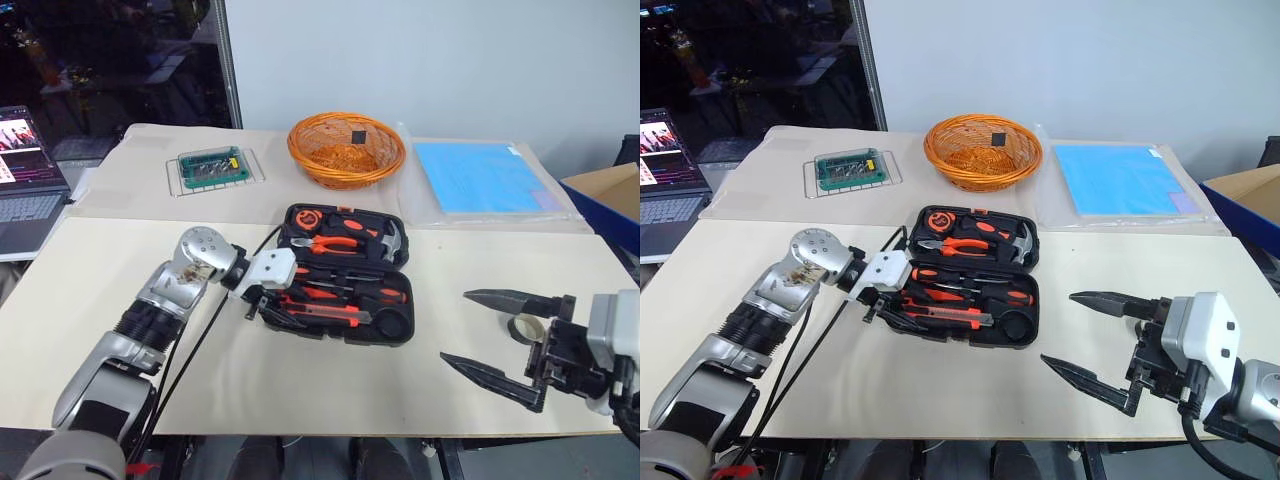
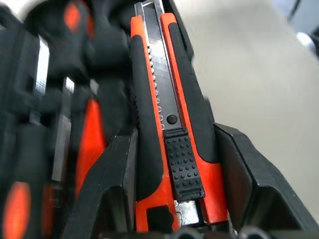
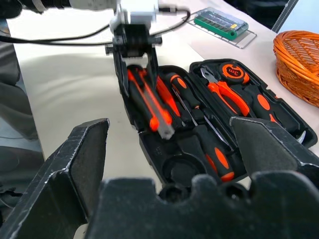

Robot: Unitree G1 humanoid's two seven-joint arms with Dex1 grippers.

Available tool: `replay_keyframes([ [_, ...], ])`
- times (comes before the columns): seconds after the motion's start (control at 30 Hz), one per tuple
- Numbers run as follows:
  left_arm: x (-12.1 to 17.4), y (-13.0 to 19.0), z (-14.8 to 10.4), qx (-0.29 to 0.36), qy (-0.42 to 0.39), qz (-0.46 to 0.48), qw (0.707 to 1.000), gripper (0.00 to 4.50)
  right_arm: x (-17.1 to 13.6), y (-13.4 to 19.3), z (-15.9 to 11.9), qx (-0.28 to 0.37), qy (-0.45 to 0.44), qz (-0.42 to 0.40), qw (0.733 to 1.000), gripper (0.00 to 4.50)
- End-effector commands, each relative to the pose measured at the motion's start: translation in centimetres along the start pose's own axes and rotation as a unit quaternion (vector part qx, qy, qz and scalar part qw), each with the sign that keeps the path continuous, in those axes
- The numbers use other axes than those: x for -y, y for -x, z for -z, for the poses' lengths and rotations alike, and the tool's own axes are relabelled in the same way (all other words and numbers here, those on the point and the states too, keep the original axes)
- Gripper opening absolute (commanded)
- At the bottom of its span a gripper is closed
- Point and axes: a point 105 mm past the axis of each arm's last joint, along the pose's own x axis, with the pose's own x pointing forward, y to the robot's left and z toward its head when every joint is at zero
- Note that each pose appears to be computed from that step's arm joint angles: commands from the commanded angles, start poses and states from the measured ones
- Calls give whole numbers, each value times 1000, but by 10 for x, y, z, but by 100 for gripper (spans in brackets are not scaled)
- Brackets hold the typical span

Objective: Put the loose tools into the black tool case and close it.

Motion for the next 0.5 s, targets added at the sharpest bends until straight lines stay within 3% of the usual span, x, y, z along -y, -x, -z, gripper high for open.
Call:
replay_keyframes([
  [0.03,-13,-8,-2,-34,-28,-12,999,177,-3,1,-10,11,20,10,1000,450],
  [0.3,-8,-8,8,-55,-32,6,998,177,-6,1,-12,10,20,15,1000,450],
  [0.37,-11,-4,7,-49,-32,-6,998,278,-6,0,-11,10,19,15,1000,450],
  [0.5,-13,14,-15,26,2,-31,999,391,-5,-1,-11,11,18,14,1000,450],
])
